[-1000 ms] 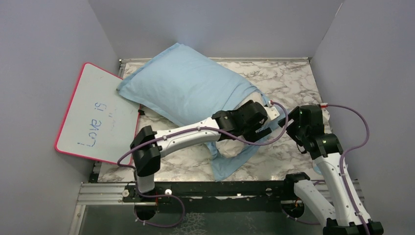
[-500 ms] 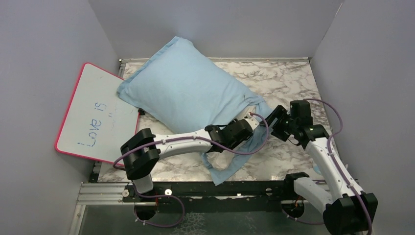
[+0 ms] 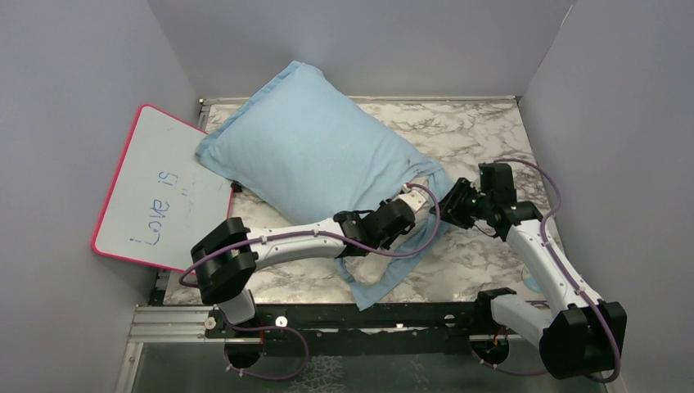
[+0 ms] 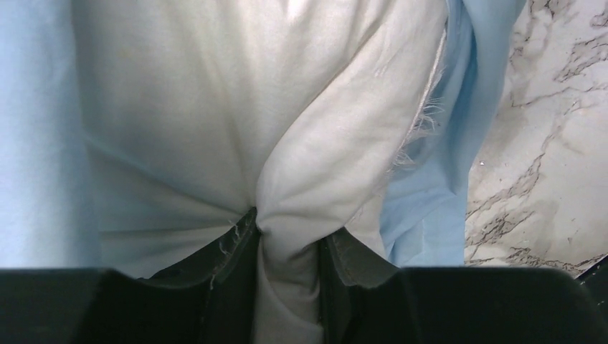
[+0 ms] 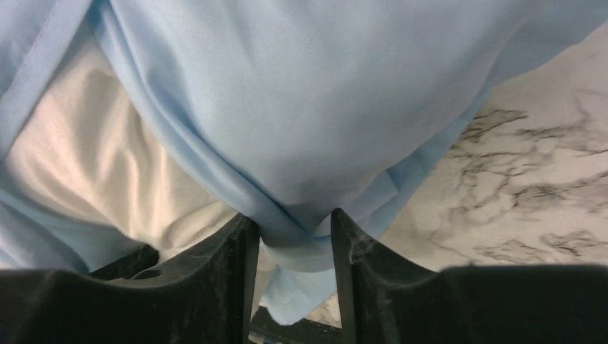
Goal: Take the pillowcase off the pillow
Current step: Remove the pillow from the pillowcase.
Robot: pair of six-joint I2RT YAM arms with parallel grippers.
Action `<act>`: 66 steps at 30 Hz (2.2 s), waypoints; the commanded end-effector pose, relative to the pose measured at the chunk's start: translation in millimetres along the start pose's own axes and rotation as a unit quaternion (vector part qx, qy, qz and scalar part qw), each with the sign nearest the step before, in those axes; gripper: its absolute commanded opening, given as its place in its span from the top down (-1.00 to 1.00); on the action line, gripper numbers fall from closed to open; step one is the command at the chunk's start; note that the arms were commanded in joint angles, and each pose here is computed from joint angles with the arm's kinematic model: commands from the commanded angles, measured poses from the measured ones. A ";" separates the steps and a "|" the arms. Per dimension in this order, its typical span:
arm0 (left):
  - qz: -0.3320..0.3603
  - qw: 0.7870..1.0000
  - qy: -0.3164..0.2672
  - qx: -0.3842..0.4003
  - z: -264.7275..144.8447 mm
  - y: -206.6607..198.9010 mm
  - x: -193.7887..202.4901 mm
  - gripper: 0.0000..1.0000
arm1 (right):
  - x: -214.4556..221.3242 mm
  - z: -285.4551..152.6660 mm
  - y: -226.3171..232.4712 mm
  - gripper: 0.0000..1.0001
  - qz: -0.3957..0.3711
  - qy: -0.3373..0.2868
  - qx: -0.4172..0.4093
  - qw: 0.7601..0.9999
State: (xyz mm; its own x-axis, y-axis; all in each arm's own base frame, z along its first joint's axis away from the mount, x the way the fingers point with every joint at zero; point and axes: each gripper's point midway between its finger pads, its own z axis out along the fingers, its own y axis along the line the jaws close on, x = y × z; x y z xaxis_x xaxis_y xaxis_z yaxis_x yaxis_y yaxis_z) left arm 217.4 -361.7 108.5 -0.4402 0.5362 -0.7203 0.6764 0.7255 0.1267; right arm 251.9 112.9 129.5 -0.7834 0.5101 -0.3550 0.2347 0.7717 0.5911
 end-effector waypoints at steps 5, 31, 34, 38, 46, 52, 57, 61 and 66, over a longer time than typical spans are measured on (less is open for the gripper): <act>0.008 0.995 0.104 -0.009 -5.5 11.9 68.0 0.83 | -47.8 -3.5 -17.7 0.68 0.003 -0.086 0.094 0.992; -0.021 0.997 0.080 0.003 -18.9 18.6 69.6 1.00 | -68.3 4.0 -43.4 0.60 0.009 -0.047 0.078 0.996; -0.020 0.997 0.080 0.006 -17.6 16.5 67.0 1.00 | -66.9 -12.3 -24.2 0.29 -0.020 -0.059 0.035 0.997; -0.018 0.997 0.079 0.012 -16.9 14.0 64.1 1.00 | -60.7 -26.1 5.2 -0.06 -0.072 -0.058 -0.042 0.995; -0.021 0.997 0.073 0.017 -18.5 11.9 59.0 1.00 | -56.5 -11.5 3.6 -0.08 -0.103 -0.027 -0.023 0.994; -0.026 0.997 0.069 0.020 -21.1 11.7 56.1 1.00 | -60.3 4.2 -7.5 0.15 -0.097 -0.020 0.003 0.995; -0.028 0.997 0.065 0.019 -22.9 12.8 54.4 1.00 | -71.6 8.4 -39.2 0.69 -0.071 -0.043 0.093 0.992; -0.031 0.997 0.062 0.016 -25.1 14.4 54.1 1.00 | -89.0 1.4 -78.1 0.98 -0.034 -0.080 0.217 0.972; -0.037 0.998 0.055 0.010 -31.0 19.7 56.1 1.00 | -96.9 19.9 -102.2 0.99 -0.005 -0.082 0.273 0.959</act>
State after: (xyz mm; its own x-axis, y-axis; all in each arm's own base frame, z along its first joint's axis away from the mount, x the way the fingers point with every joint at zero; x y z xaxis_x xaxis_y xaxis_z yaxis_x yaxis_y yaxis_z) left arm 205.6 -351.0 120.4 -0.4797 0.4290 -0.7654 0.6687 0.7435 -0.0023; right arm 304.6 44.9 107.7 -0.7732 0.4745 -0.4207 0.3502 0.8726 0.3406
